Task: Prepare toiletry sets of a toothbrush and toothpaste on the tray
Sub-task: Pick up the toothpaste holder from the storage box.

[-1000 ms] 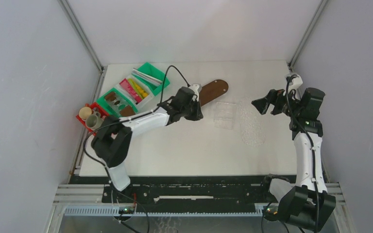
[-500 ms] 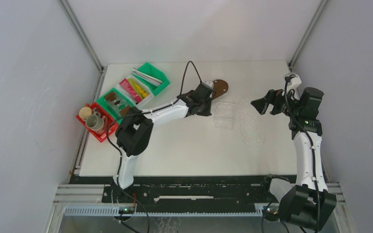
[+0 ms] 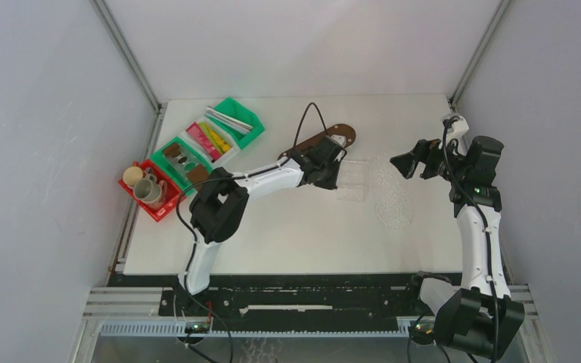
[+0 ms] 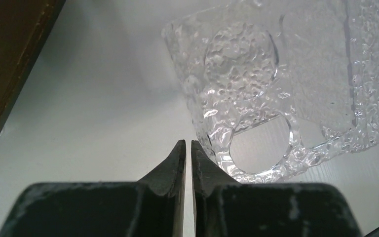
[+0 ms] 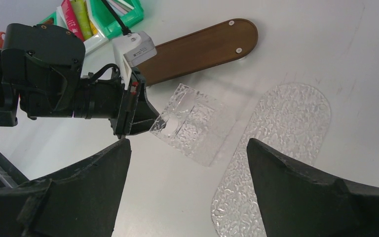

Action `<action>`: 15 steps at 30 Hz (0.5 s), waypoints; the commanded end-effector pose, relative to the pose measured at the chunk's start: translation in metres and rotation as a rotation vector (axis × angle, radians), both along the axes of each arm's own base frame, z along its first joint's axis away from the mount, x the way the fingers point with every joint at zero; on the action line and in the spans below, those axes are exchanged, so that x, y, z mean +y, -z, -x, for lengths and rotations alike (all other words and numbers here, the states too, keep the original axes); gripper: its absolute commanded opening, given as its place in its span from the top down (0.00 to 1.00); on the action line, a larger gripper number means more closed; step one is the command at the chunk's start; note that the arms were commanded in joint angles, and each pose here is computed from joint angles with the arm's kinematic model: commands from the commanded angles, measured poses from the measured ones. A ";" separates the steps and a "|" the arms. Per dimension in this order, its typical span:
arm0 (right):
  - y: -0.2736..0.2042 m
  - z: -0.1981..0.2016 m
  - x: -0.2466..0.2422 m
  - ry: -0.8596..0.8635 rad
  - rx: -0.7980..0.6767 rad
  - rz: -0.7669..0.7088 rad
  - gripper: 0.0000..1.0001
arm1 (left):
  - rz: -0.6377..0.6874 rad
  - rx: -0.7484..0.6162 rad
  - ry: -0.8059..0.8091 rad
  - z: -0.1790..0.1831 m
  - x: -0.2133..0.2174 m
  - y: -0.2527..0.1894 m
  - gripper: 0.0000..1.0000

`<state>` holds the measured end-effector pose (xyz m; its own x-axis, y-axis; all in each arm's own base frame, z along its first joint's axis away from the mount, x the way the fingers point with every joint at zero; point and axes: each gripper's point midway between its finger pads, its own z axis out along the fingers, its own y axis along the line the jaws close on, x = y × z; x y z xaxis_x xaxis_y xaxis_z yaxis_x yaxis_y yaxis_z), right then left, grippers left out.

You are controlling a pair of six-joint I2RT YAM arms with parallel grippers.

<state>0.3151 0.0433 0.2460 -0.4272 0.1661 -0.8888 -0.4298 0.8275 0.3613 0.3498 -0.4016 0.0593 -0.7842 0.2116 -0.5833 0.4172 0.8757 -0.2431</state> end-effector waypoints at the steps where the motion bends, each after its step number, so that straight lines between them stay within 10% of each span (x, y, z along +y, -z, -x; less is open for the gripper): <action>1: -0.009 -0.003 0.001 -0.013 -0.041 0.025 0.04 | 0.059 -0.051 0.080 -0.004 -0.026 -0.025 0.88; 15: -0.009 -0.003 0.002 -0.015 -0.042 0.025 0.04 | 0.000 -0.061 0.060 -0.011 -0.023 -0.016 0.86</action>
